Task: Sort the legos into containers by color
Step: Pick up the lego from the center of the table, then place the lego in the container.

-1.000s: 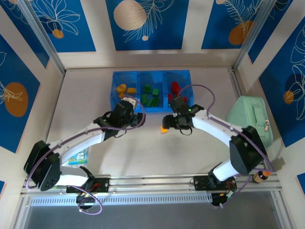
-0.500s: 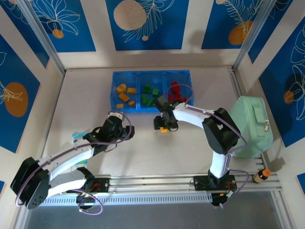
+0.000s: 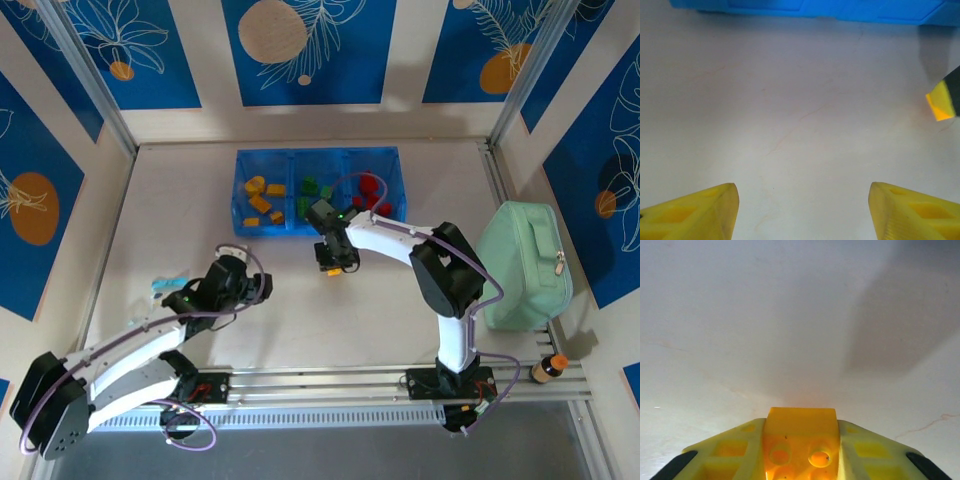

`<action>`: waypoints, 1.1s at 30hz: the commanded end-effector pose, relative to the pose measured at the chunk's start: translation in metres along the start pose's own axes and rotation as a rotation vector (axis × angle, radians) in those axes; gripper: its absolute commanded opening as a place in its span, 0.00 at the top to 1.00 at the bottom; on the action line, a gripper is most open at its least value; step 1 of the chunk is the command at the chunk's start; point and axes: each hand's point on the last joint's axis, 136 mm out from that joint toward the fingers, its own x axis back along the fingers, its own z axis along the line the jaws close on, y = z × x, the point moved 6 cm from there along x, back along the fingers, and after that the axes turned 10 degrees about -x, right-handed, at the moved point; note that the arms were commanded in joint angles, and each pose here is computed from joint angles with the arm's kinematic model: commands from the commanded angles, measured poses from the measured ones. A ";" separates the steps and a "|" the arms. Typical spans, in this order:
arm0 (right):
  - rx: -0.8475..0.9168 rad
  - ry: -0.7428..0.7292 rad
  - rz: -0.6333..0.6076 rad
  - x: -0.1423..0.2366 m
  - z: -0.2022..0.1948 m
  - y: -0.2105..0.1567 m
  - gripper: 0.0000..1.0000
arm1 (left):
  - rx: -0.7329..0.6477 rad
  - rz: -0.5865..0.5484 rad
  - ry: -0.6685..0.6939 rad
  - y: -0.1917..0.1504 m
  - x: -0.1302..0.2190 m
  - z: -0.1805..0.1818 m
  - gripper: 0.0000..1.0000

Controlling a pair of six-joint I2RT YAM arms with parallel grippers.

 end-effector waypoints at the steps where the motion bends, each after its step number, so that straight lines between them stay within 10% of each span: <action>1: 0.022 0.009 -0.040 0.021 0.010 0.012 0.69 | 0.031 0.036 0.046 -0.020 0.004 0.013 0.31; 16: 0.137 0.185 -0.221 0.092 0.091 0.095 0.68 | 0.070 0.061 0.061 -0.043 0.011 0.023 0.33; 28: 0.151 0.311 -0.255 0.077 0.135 0.141 0.67 | 0.086 0.012 0.048 -0.041 0.029 0.025 0.33; 33: 0.142 0.395 -0.263 0.083 0.143 0.146 0.40 | 0.086 -0.004 0.050 -0.038 0.034 0.026 0.33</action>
